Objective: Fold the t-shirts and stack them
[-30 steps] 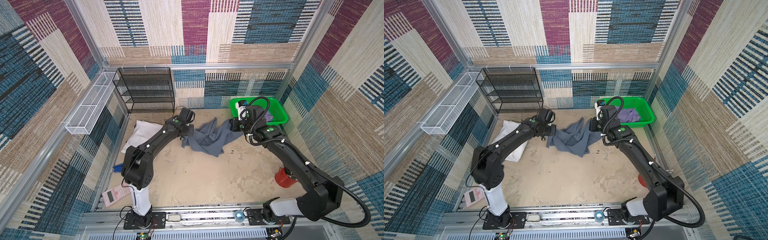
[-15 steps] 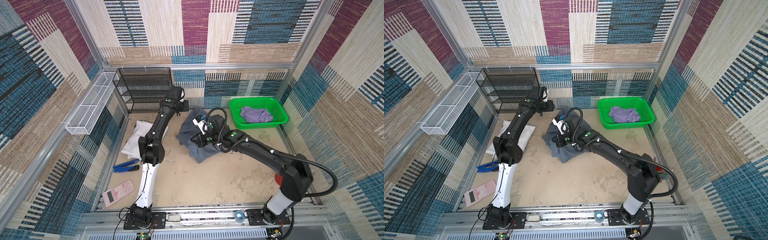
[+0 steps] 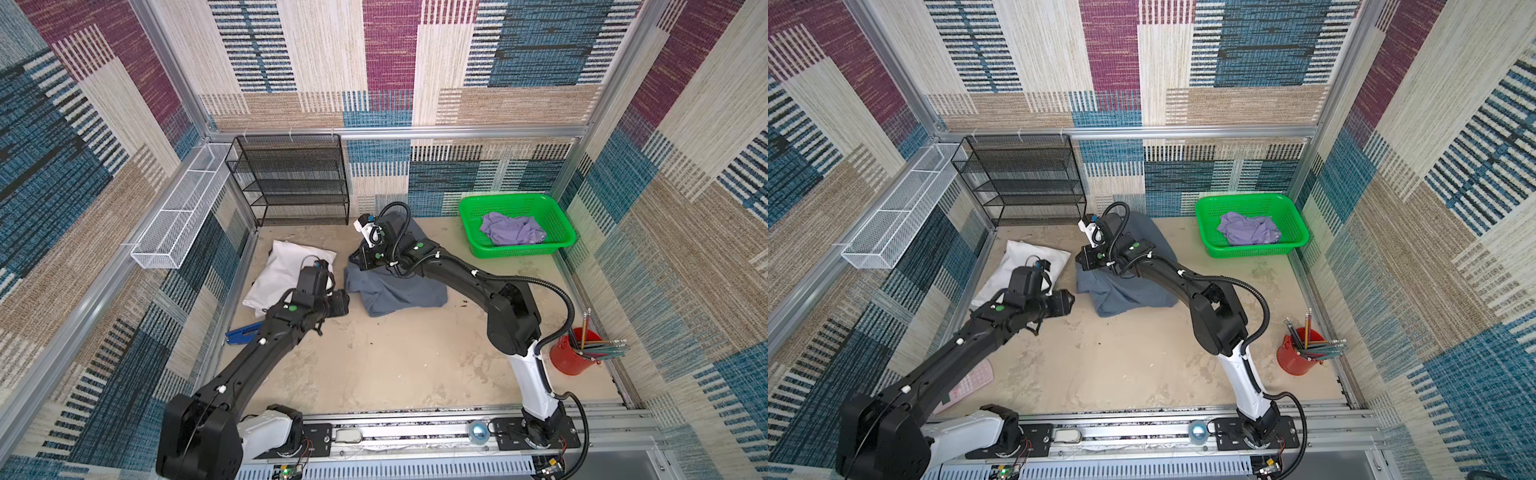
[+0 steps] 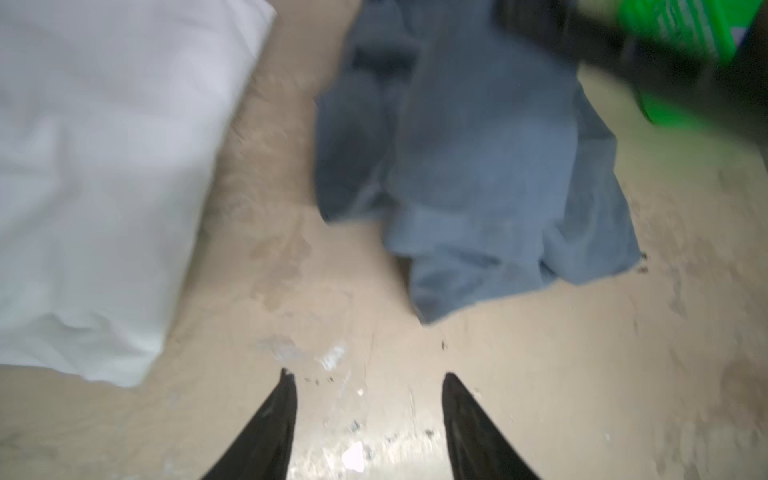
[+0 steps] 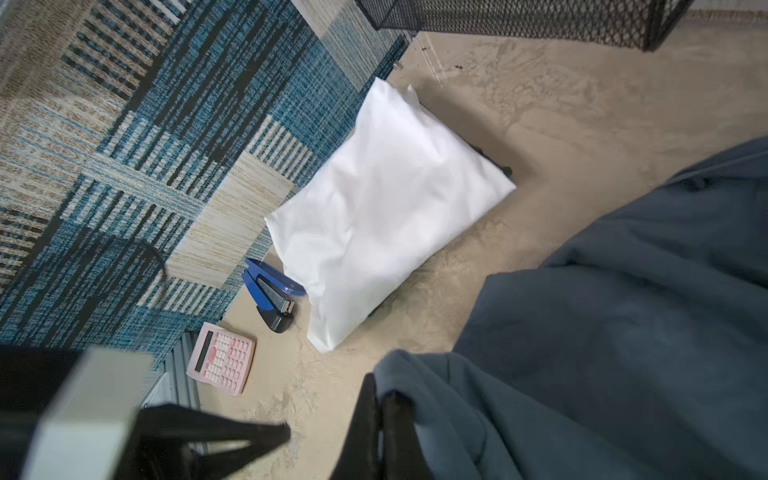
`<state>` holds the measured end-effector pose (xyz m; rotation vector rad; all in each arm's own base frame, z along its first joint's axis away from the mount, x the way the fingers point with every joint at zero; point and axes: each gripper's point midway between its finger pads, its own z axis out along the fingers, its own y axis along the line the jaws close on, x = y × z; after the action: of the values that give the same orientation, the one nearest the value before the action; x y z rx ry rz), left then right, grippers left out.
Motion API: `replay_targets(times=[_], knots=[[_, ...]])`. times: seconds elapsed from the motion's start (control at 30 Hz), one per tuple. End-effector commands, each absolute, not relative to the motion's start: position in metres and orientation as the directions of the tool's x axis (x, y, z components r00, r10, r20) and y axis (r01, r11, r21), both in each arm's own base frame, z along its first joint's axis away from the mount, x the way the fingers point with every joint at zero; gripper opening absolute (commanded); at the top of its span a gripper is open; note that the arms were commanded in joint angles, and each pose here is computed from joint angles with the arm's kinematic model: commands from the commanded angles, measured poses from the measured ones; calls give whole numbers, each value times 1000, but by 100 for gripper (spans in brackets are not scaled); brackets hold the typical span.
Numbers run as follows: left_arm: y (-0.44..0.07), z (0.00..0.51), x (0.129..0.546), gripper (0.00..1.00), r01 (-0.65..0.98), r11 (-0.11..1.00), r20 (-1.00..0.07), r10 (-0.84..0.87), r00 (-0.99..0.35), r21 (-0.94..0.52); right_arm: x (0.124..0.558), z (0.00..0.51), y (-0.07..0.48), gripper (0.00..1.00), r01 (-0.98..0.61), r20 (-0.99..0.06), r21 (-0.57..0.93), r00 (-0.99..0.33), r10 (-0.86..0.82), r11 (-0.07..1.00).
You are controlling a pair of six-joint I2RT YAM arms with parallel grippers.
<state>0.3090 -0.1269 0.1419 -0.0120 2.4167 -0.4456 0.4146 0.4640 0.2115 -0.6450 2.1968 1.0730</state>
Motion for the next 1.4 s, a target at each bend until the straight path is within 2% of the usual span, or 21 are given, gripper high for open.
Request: replay_targets(times=[0.0, 0.4, 0.53, 0.6, 0.77, 0.8, 0.83, 0.97, 1.0, 1.03, 1.07, 1.13, 1.2, 1.37], knots=[[-167, 167, 318, 58, 285, 858, -728, -139, -671, -427, 407, 237, 465, 0, -688, -732, 514, -663, -155, 513], [-190, 148, 357, 61, 363, 849, -798, -108, -593, -385, 390, 305, 451, 0, -729, -795, 480, -597, -110, 487], [-187, 143, 373, 61, 334, 879, -806, -89, -586, -340, 386, 325, 449, 0, -744, -811, 473, -577, -97, 472], [-183, 147, 381, 51, 316, 897, -830, -94, -550, -310, 383, 337, 445, 0, -749, -823, 462, -562, -85, 475], [-178, 173, 395, 9, 302, 916, -877, -97, -470, -263, 376, 362, 424, 0, -740, -849, 433, -526, -42, 515], [-179, 178, 395, 3, 307, 915, -882, -98, -461, -262, 375, 366, 420, 0, -737, -854, 426, -520, -38, 525], [-179, 183, 394, 0, 313, 913, -886, -99, -453, -262, 374, 372, 413, 0, -728, -859, 418, -512, -26, 543], [-184, 206, 386, 0, 362, 896, -904, -90, -418, -257, 365, 396, 384, 0, -705, -888, 377, -460, 18, 600], [-186, 212, 383, 5, 386, 887, -908, -81, -412, -254, 363, 402, 376, 0, -696, -895, 365, -445, 28, 618], [-189, 217, 379, 18, 408, 878, -908, -67, -413, -250, 362, 409, 367, 0, -685, -903, 354, -429, 40, 637], [-190, 221, 374, 27, 425, 871, -909, -54, -414, -245, 360, 415, 361, 0, -677, -908, 345, -416, 49, 650], [-191, 226, 369, 39, 446, 863, -916, -46, -398, -237, 356, 428, 348, 0, -665, -918, 330, -392, 63, 669], [-193, 228, 366, 46, 470, 853, -924, -35, -381, -226, 349, 442, 341, 0, -671, -925, 324, -373, 74, 667], [-224, 234, 363, 52, 594, 756, -925, -36, -379, -273, 331, 462, 336, 0, -704, -924, 343, -374, 86, 622]])
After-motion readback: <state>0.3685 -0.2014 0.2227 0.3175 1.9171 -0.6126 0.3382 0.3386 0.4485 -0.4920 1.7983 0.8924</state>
